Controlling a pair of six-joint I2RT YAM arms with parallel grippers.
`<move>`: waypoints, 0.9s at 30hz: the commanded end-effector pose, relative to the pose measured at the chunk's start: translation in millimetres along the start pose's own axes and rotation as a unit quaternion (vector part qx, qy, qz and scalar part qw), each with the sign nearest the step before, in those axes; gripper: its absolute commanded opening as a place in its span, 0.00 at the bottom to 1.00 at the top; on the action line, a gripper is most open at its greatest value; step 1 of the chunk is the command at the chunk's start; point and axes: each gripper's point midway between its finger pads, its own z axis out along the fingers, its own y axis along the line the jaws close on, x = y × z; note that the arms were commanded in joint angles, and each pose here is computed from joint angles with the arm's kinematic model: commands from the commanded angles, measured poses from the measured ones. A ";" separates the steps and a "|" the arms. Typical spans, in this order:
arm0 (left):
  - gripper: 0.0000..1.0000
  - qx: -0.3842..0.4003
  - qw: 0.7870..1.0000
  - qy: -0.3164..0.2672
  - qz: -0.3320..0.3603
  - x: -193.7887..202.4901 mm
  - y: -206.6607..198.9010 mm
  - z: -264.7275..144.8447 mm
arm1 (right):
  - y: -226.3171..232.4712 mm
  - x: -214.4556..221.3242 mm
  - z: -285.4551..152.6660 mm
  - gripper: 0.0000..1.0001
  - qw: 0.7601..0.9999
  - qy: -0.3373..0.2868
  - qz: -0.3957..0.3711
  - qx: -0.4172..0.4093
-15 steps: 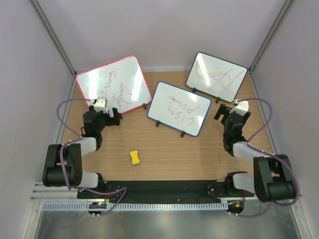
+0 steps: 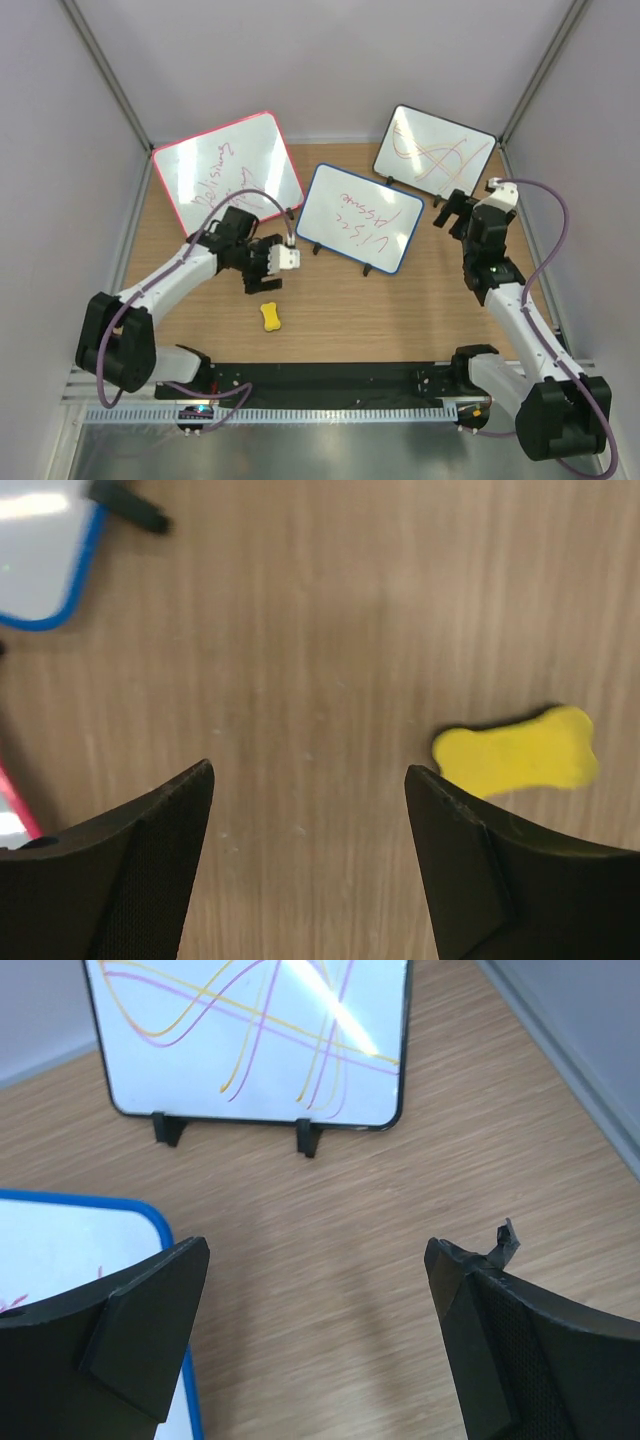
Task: Erase the whiteboard
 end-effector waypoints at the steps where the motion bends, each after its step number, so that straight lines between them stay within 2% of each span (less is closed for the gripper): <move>1: 0.78 0.179 0.960 0.105 0.187 46.8 -72.8 -28.8 | 26.0 0.4 -18.7 1.00 0.996 0.050 -0.006 -0.074; 3: 0.79 0.209 0.939 0.088 0.258 45.8 -80.4 -31.4 | 33.8 2.7 -25.3 1.00 0.993 0.068 -0.011 -0.099; 7: 0.83 0.228 0.915 0.092 0.320 49.2 -88.9 -32.2 | 38.3 6.6 -32.7 1.00 0.990 0.078 -0.017 -0.119; 15: 0.83 0.259 0.888 0.081 0.372 47.6 -110.3 -3.8 | 42.8 15.5 -39.6 1.00 0.985 0.091 -0.020 -0.143; 20: 0.78 0.266 0.870 0.099 0.404 56.1 -112.0 8.9 | 42.9 22.7 -39.3 1.00 0.984 0.103 -0.018 -0.144; 27: 0.67 0.263 0.858 0.111 0.426 57.1 -108.5 19.2 | 42.3 25.6 -39.2 1.00 0.984 0.107 -0.019 -0.144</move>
